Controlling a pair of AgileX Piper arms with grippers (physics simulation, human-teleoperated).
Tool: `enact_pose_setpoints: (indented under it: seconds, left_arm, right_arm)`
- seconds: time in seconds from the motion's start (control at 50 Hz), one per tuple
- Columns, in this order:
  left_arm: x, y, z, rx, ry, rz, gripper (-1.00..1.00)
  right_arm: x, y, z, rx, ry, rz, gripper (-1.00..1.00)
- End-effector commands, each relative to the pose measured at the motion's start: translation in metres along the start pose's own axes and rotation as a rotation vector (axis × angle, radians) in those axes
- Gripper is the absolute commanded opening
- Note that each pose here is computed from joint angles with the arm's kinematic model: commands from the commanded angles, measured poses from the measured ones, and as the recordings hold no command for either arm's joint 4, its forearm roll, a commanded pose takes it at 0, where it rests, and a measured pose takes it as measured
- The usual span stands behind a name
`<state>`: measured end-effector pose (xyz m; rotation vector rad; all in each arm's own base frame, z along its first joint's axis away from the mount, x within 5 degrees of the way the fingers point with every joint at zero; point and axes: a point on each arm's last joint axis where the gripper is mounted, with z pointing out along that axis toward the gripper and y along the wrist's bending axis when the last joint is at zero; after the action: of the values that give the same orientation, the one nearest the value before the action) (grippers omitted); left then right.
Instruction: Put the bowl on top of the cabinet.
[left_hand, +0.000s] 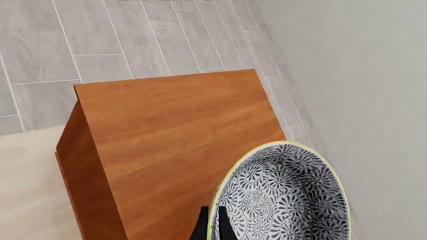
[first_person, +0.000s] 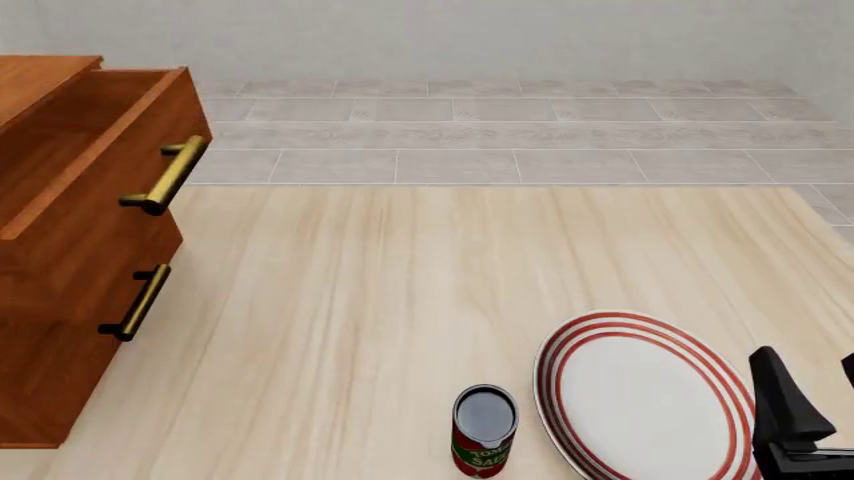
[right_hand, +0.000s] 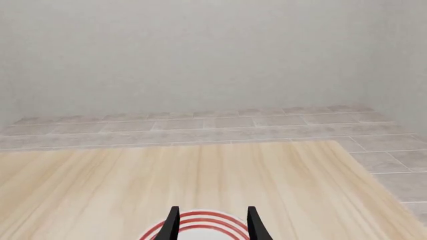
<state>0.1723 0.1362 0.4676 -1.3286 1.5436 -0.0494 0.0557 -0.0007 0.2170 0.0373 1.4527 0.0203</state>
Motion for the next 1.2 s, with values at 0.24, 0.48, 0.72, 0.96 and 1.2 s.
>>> enact_pose_setpoints:
  seconds: [0.24, 0.48, 0.72, 0.96, 1.2]
  left_arm:
    - [-0.001, 0.007, 0.011, -0.020, -0.010, -0.013, -1.00]
    - [0.000, 0.009, 0.013, -0.024, -0.009, -0.014, -1.00]
    - [0.002, 0.012, 0.019, -0.032, -0.003, -0.016, -1.00]
    - [0.006, 0.013, 0.022, -0.029, 0.003, -0.016, -1.00]
    - [0.007, 0.015, 0.024, -0.034, 0.005, -0.028, -1.00]
  right_arm:
    - [0.000, 0.000, 0.000, 0.002, 0.001, -0.001, 1.00]
    - [0.000, 0.000, 0.000, 0.002, 0.000, -0.001, 1.00]
    - [0.001, 0.000, 0.000, 0.002, 0.001, -0.003, 1.00]
    - [0.000, 0.000, 0.000, 0.001, 0.001, -0.005, 1.00]
    - [0.001, 0.000, 0.000, 0.001, 0.001, -0.005, 1.00]
